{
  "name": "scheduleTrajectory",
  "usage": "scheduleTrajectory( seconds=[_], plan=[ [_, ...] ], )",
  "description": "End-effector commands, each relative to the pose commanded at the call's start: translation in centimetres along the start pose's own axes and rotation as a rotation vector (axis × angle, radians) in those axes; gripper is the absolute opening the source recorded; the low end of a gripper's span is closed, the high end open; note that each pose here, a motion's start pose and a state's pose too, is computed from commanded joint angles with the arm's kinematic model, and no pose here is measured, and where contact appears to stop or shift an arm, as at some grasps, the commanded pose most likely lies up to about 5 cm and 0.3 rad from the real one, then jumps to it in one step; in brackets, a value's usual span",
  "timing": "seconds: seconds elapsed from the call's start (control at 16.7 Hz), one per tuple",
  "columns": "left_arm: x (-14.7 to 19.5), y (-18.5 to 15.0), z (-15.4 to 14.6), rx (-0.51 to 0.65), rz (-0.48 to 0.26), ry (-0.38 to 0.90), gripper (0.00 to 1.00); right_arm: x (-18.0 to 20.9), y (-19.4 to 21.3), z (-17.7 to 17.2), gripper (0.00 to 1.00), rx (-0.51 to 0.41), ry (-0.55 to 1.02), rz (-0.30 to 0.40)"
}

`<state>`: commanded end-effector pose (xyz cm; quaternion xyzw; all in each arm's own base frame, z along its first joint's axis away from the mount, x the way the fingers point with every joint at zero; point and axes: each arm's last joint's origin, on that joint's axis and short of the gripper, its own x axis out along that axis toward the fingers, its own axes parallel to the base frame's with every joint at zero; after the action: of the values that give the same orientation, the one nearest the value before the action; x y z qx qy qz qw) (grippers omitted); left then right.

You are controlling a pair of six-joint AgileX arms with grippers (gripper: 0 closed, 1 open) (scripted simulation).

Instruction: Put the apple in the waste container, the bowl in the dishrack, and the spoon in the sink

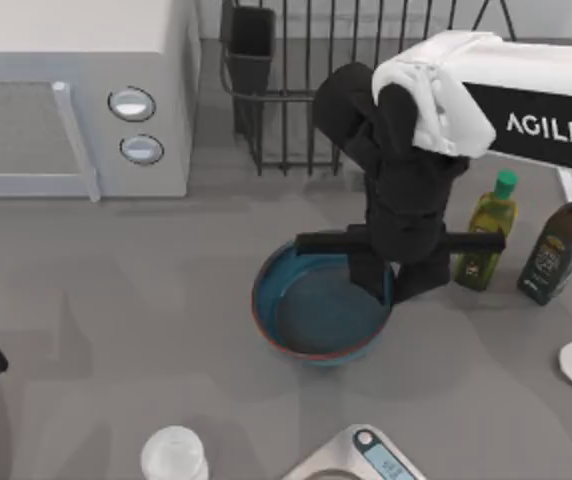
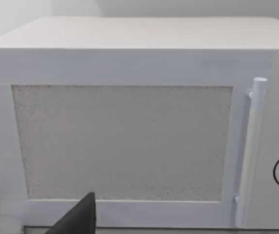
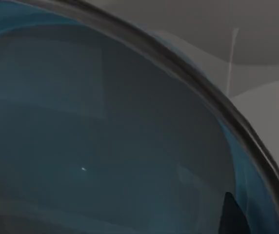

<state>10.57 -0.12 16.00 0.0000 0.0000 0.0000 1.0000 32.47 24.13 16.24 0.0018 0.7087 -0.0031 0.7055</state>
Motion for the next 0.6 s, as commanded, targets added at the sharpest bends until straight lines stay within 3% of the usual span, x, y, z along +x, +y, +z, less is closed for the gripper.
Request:
scheduleTrajectory(
  seconds=[0.36,0.6],
  plan=[
    [0.0,0.0,0.0,0.0,0.0,0.0,1.0,-6.0,-0.4,-0.1,0.0,0.004,-0.006,0.003],
    [0.0,0.0,0.0,0.0,0.0,0.0,1.0,-6.8,-0.5,-0.2,0.0,0.004,-0.006,0.003]
  ],
)
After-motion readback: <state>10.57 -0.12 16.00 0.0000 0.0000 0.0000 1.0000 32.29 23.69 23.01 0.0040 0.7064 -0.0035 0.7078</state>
